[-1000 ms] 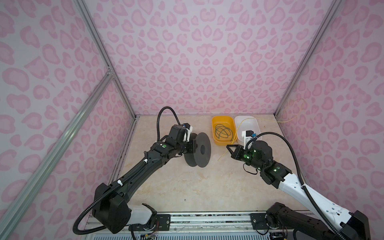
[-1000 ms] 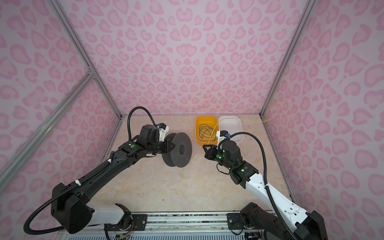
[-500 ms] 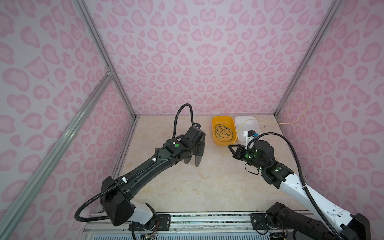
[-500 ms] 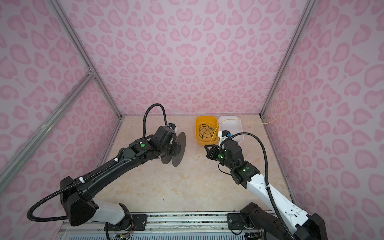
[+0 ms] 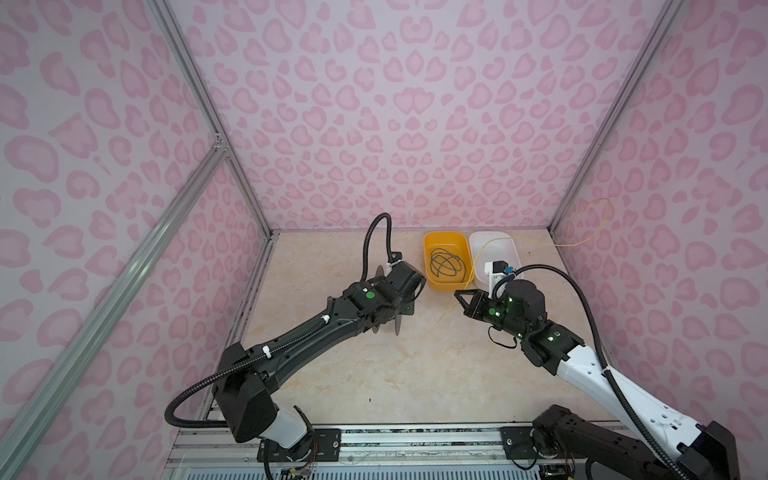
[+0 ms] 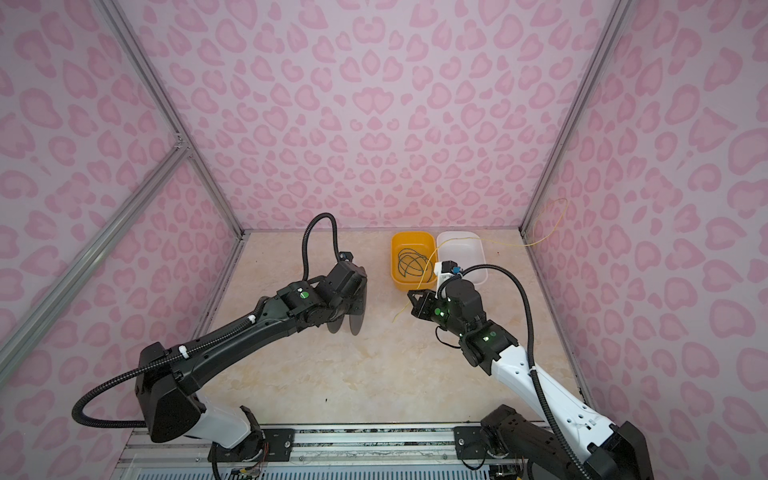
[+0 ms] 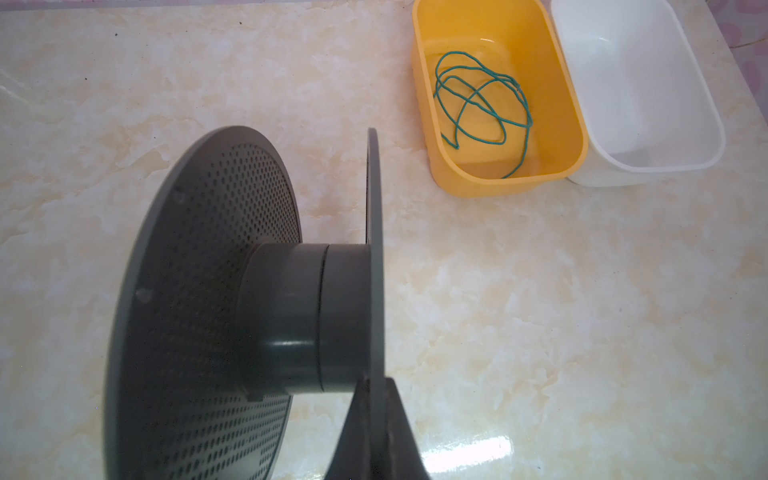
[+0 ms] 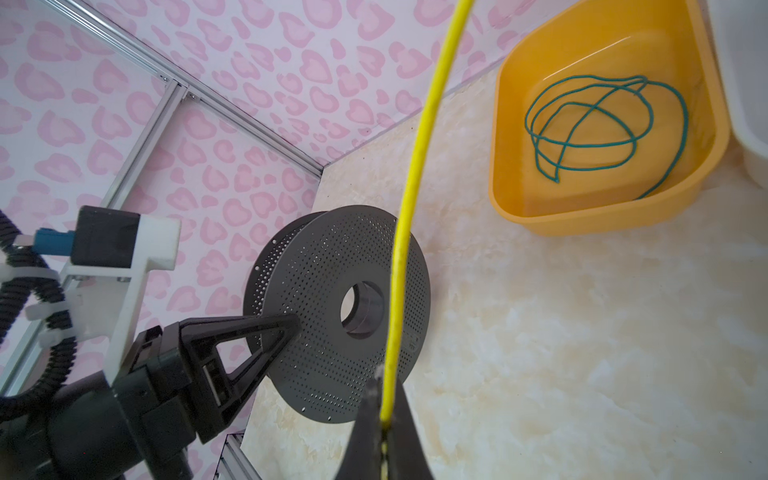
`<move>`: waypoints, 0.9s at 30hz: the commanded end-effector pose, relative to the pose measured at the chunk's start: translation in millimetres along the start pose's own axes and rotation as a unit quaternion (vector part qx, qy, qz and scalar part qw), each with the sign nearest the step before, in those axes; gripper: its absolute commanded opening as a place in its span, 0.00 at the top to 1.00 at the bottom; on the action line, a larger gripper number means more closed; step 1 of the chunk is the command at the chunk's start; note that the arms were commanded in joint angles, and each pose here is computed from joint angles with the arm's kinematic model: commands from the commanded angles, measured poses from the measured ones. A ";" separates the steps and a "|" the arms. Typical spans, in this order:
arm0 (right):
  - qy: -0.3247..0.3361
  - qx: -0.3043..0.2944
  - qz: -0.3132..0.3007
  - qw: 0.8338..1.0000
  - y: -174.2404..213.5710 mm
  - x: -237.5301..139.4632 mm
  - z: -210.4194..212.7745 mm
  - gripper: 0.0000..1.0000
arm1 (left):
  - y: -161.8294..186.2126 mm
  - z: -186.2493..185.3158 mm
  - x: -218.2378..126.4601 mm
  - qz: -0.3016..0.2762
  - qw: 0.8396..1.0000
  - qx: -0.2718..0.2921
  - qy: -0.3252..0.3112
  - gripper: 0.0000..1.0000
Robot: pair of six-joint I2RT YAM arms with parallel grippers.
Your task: Wrap the cables
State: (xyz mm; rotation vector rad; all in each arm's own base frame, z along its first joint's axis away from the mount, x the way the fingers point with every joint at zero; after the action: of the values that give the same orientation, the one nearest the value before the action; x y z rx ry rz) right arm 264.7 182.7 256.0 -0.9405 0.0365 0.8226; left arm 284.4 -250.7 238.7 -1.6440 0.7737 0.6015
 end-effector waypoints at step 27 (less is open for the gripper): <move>-0.013 0.001 -0.006 1.000 -3.2 -2.1 5.6 1.00 | 2.9 -3.3 7.3 -0.004 1.000 0.007 0.003 0.65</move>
State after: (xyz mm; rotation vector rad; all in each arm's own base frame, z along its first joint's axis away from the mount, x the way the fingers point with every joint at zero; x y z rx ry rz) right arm 264.0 182.4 258.1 -0.9308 0.0337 0.8198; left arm 288.0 -254.8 215.6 -1.6123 0.7666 0.6249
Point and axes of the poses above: each gripper's point midway between its finger pads, its own x axis out along the fingers, its own z axis along the line the jaws close on, y = z × x, the point moved 4 cm from there along -x, back along the fingers, and after that the axes turned 9 degrees about -x, right-handed, at the moved point
